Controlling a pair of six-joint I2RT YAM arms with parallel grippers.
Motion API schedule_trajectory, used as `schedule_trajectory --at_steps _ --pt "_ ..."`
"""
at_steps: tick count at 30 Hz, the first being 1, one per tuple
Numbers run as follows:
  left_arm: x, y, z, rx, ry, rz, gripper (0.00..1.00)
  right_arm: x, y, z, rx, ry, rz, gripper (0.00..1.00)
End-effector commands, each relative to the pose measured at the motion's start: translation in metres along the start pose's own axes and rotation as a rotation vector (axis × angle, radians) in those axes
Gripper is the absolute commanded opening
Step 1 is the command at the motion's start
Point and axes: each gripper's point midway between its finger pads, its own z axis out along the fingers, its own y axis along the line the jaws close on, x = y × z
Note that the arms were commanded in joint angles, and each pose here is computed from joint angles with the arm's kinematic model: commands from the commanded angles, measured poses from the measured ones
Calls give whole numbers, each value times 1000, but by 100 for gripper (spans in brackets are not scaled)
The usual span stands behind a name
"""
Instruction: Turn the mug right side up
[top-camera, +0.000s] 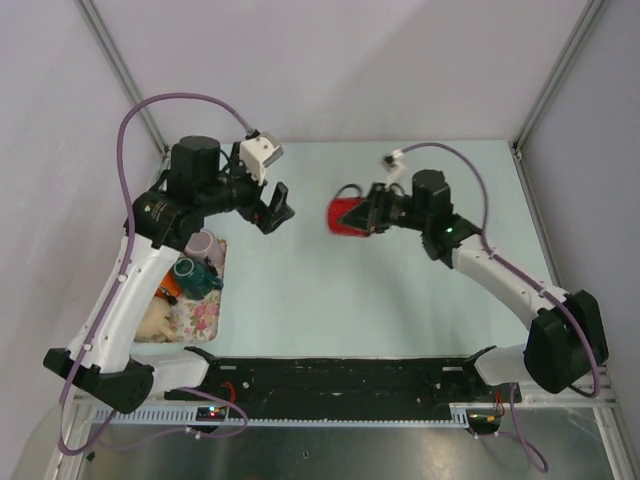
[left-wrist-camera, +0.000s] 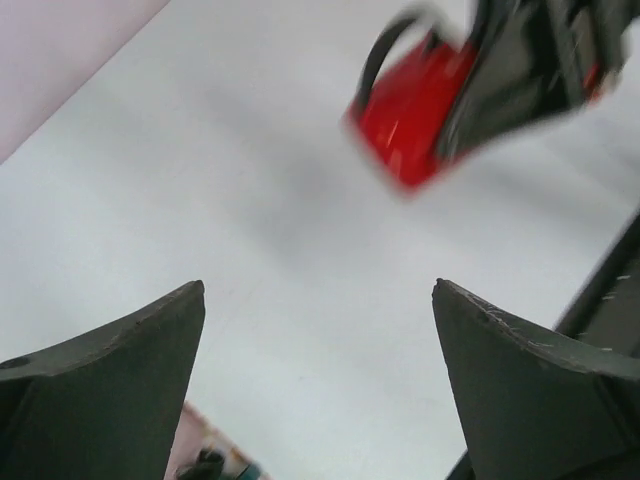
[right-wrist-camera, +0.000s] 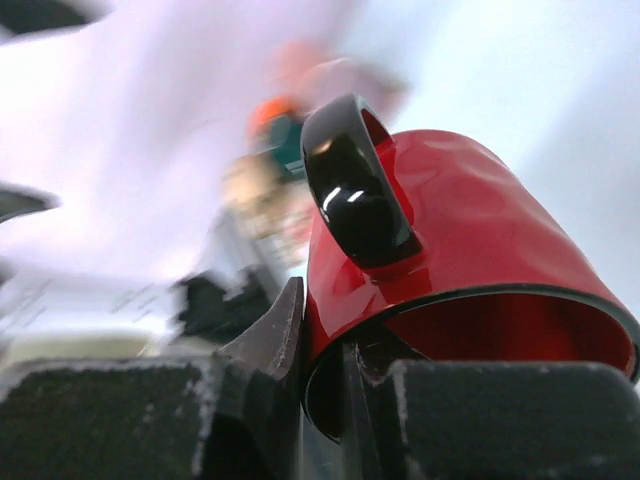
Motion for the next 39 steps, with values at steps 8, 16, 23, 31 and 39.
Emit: schedule_trajectory --at_steps 8,16,23,31,39 --pt "172 82 -23 -165 660 521 97 -11 -237 -274 1433 77 46 0" --pt "248 97 -34 -48 987 695 91 11 -297 -354 1637 172 236 0" --pt "266 112 -38 24 1050 715 84 29 -327 -364 1611 200 328 0" --pt "295 120 -46 117 1102 700 80 31 -329 -360 1520 139 410 32" --pt "323 110 -37 205 1130 644 69 6 -295 -368 1546 55 350 66"
